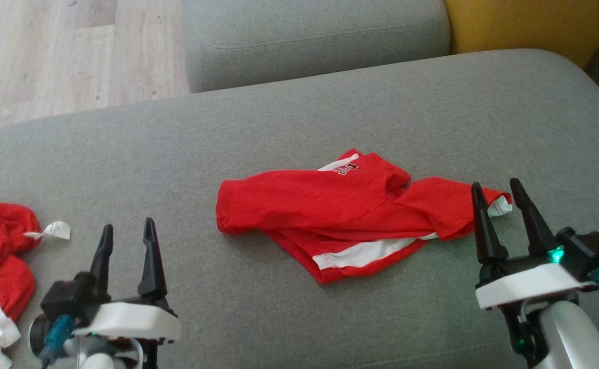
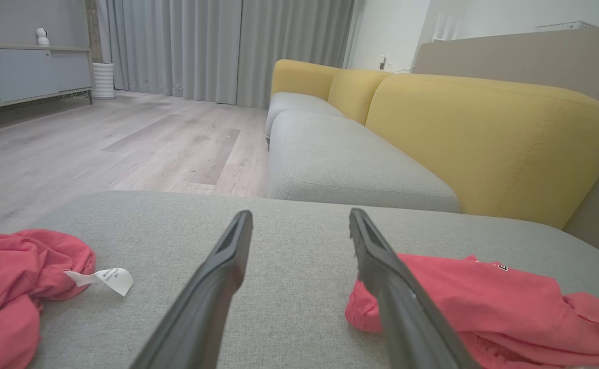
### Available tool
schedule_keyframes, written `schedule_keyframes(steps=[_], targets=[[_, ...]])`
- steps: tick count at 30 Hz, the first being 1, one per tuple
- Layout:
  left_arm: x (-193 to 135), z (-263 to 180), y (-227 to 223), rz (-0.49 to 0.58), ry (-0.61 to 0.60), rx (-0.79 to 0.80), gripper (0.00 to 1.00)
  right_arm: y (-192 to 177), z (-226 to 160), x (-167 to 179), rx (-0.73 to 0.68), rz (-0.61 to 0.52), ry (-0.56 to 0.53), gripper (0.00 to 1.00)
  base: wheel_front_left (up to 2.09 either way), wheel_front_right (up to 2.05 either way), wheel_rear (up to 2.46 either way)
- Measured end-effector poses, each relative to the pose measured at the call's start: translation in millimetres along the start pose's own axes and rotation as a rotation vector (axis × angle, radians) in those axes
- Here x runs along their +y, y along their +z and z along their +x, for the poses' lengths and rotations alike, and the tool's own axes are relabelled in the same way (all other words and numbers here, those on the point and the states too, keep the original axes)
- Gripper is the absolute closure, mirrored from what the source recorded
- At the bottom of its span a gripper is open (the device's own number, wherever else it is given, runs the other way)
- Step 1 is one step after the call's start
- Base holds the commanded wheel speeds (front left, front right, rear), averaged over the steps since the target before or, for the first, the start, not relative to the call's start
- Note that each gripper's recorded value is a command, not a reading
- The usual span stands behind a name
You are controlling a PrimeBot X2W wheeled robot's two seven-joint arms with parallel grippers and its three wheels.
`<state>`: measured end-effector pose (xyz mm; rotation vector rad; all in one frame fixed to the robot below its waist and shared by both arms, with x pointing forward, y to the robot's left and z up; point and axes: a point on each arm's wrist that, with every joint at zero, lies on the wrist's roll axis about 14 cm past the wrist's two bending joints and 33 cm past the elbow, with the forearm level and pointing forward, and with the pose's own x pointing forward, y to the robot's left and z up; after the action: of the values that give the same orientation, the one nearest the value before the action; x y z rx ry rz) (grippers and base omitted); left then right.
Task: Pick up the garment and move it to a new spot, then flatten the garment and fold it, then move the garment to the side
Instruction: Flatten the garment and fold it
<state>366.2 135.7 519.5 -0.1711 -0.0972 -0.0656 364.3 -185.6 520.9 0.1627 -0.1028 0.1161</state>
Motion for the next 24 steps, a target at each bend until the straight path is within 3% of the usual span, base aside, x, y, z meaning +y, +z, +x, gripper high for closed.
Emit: schedule_keyframes(steps=[11, 16, 24], targets=[[3, -2, -5, 0.003, 0.012, 0.012, 0.0, -5, 3, 1, 0.016, 0.002, 0.004, 0.0, 0.0, 0.0, 0.0], [6, -5, -10, 0.028, 0.012, 0.027, 0.0, -19, 15, 10, 0.089, 0.021, 0.036, 0.0, 0.0, 0.0, 0.0], [9, -2, -11, 0.045, 0.016, 0.03, 0.0, -33, 94, 28, 0.31, -0.031, 0.155, 0.0, 0.0, 0.0, 0.0]])
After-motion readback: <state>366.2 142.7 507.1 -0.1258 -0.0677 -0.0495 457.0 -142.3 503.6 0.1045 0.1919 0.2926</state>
